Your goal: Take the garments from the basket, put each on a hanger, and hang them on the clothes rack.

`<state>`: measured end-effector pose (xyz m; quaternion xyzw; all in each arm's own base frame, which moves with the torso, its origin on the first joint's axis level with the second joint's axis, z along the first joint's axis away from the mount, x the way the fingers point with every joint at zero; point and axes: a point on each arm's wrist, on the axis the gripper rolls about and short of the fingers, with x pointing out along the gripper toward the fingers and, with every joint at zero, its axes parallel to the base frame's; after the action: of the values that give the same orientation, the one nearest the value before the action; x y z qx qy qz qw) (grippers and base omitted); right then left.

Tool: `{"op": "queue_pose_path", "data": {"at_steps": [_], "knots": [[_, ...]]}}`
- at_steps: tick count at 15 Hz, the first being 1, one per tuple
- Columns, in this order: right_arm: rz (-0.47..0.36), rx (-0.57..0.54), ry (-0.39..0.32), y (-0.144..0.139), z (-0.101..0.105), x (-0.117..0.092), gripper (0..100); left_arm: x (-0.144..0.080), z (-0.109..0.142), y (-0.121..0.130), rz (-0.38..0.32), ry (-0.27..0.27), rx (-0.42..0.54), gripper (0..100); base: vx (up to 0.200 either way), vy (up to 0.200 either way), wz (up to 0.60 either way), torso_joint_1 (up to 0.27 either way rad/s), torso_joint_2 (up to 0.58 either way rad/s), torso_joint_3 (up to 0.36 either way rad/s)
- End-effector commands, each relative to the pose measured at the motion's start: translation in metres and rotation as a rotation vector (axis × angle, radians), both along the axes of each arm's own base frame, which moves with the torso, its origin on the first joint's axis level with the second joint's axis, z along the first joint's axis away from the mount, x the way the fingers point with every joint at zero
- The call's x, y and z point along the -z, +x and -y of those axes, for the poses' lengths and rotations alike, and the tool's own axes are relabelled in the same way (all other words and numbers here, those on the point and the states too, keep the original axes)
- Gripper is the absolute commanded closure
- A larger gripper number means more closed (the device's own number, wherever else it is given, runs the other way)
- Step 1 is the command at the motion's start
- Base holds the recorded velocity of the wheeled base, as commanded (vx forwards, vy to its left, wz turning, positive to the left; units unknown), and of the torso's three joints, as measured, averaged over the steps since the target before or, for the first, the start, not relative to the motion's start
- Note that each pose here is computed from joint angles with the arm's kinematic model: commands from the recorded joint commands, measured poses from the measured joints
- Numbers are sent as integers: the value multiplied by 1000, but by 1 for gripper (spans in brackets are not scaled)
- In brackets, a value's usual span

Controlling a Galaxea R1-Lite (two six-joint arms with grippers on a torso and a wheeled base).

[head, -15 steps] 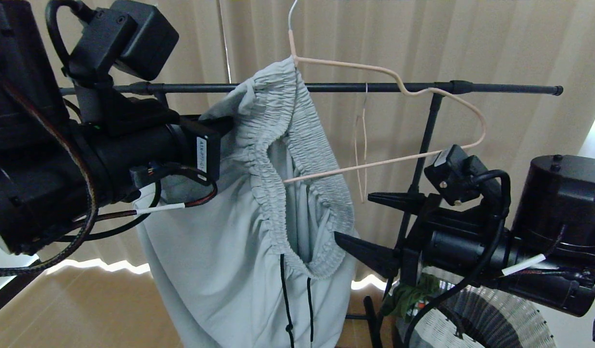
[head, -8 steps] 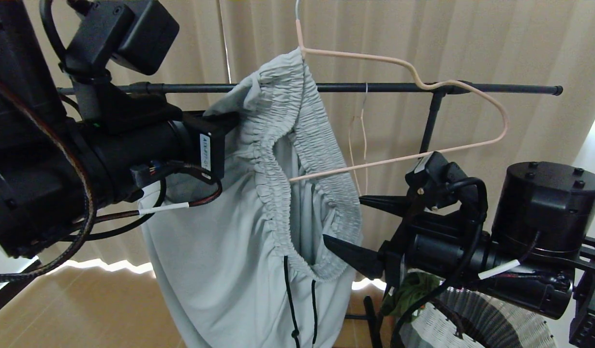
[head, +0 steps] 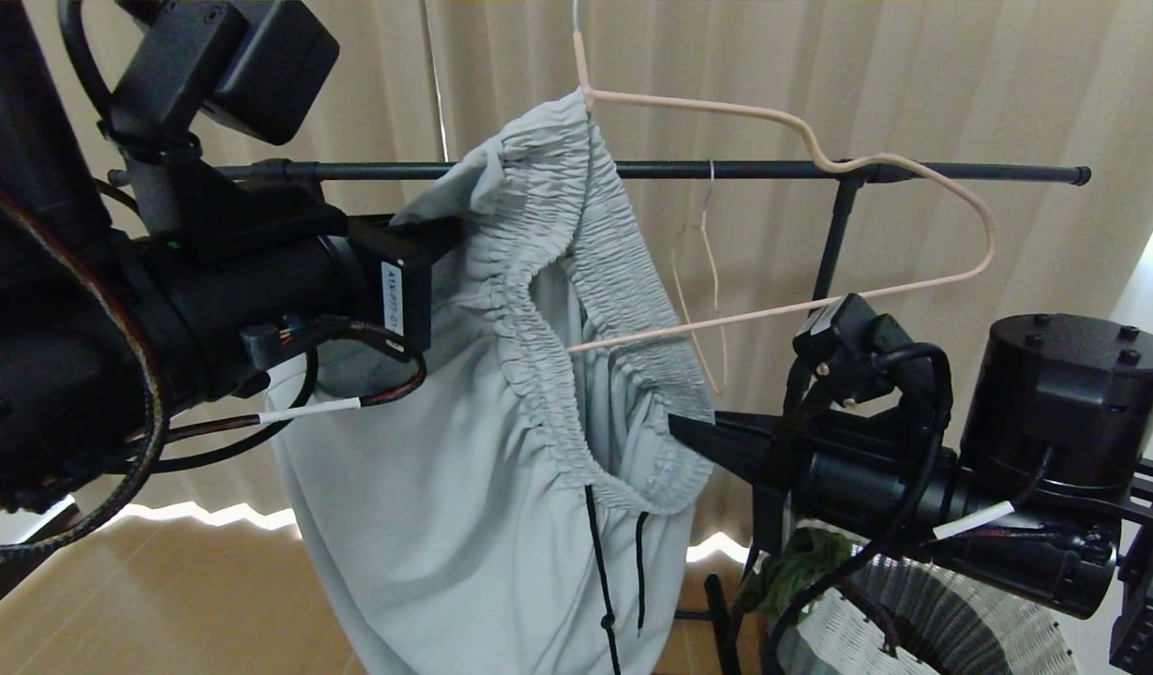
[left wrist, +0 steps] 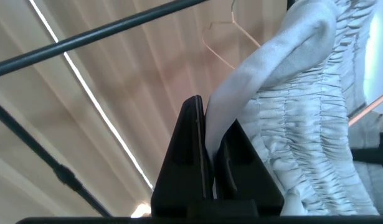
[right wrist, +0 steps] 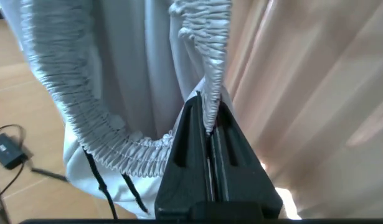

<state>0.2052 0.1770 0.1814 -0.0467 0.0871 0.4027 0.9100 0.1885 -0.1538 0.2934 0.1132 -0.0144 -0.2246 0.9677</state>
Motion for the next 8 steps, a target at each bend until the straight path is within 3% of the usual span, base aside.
{"op": "queue_pose_path", "data": {"at_steps": [1, 4, 8], "knots": [[7, 19, 5, 1, 6, -3, 100, -1, -3, -2, 6, -4, -3, 100, 0, 0, 0, 0, 0, 0], [28, 102, 6, 9, 24, -8, 100, -2, -9, 0, 15, 8, -28, 100, 0, 0, 0, 0, 0, 0], [61, 194, 18, 19, 44, -16, 100, 7, -19, -4, 28, 95, -52, 100, 0, 0, 0, 0, 0, 0]]}}
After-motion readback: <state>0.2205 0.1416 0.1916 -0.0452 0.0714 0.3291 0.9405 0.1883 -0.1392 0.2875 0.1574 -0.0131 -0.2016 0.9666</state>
